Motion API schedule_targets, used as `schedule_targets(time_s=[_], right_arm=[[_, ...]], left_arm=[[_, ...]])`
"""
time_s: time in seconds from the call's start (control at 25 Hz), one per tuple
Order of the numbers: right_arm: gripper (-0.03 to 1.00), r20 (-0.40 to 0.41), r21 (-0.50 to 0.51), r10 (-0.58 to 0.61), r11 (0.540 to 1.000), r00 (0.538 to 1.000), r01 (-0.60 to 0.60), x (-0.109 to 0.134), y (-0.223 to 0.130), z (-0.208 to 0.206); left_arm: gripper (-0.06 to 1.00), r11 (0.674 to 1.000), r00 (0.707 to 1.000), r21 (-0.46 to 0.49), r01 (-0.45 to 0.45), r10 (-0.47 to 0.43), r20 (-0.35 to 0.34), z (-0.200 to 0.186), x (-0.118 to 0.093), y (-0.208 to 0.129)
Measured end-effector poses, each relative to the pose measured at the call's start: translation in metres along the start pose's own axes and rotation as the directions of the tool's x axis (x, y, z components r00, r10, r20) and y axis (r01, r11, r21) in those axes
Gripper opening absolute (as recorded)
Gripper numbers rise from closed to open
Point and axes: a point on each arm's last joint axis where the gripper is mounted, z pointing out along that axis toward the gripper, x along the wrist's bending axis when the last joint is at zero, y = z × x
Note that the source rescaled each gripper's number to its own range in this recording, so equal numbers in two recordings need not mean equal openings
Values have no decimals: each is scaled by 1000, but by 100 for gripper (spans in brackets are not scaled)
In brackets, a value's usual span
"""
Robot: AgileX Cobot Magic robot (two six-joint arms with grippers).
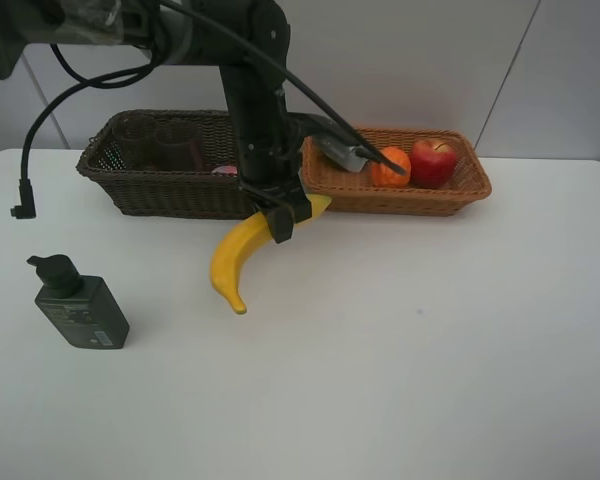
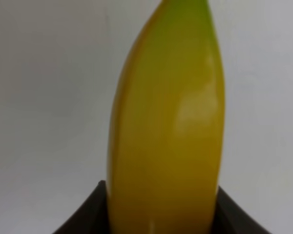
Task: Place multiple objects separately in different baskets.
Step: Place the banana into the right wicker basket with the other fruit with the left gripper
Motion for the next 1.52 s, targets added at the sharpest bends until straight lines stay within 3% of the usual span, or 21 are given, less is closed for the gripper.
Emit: schedule_targets(time_s=[0.36,0.76,0.96,1.28,1.52], right_arm=[[100,0,0,0,1000,1000,0,0,0,0],[100,0,0,0,1000,1000,0,0,0,0],[100,0,0,0,1000,1000,0,0,0,0],[100,0,0,0,1000,1000,0,0,0,0],[100,0,0,0,1000,1000,0,0,0,0]], left_arm=[[47,987,999,-158,-24,19,-35,-41,-1,25],[47,940,990,-324,-109,72,-123,-89,-3,45],[47,870,977,-472,-145,51,-206,-97,3,59],[47,712,947,-671,-208,-25,-320,-108,13,81],[47,672,919,-685,-280,-20,-395,-81,26,93]])
